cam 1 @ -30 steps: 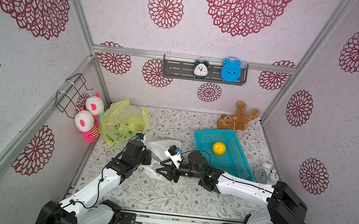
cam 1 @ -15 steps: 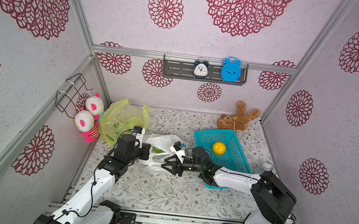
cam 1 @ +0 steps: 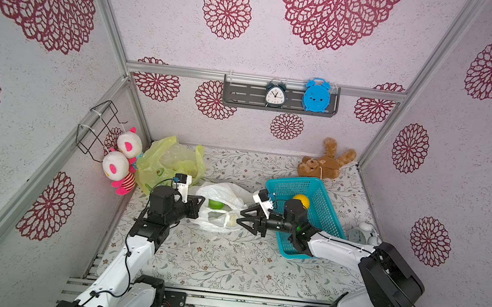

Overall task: Untie the knot of a plastic bag & take out the apple
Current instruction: Adjust the plastic bag at the center of the board.

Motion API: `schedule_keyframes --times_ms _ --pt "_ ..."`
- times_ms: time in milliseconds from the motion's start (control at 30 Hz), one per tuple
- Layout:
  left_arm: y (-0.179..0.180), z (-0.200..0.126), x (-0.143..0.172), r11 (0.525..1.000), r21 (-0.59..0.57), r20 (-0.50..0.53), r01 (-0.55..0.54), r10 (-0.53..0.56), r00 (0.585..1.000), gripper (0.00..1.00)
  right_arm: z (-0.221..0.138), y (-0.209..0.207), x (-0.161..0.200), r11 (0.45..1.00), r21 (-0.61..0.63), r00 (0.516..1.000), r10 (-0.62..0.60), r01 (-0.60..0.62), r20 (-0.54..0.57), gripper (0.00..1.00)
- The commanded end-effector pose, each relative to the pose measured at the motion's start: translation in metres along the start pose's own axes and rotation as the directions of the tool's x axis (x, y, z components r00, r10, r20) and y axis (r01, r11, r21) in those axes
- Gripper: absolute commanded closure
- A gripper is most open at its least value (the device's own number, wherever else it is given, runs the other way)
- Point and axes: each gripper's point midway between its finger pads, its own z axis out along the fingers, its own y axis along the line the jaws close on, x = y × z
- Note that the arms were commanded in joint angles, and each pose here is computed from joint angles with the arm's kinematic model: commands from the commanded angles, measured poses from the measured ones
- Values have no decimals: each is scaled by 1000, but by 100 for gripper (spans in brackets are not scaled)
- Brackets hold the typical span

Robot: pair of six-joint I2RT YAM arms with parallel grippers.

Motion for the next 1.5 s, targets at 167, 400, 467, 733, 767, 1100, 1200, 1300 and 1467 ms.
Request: schedule_keyframes --times_ms 167,400,467,733,767,1100,1200,1300,1467 --pt "-28 -7 -29 981 181 87 65 -82 993 100 21 -14 -1 998 62 997 -25 30 -75 57" --pt "-38 -11 -30 968 232 90 91 -114 989 100 60 -35 -18 968 249 995 -6 31 -99 59" --pt "-41 -14 -32 962 257 112 95 -127 986 100 71 -39 -17 962 272 995 -4 32 -104 60" --pt "-26 -21 -17 949 258 175 180 -229 958 100 124 -72 -13 919 395 994 49 -6 -100 51" --pt "-21 -23 -15 949 249 189 194 -244 951 100 129 -79 -10 908 418 994 63 -21 -87 51" --pt "40 -42 6 945 56 267 321 -324 908 100 155 -149 70 823 566 964 183 -42 -195 22" --pt "63 -51 17 934 -97 275 343 -306 911 100 147 -155 86 804 594 956 189 -20 -224 13" --pt "83 -64 24 909 -229 289 348 -278 916 100 130 -166 99 745 666 942 209 20 -262 15" --pt "108 -75 36 855 -404 265 324 -230 937 100 71 -167 104 631 772 944 205 75 -260 17"
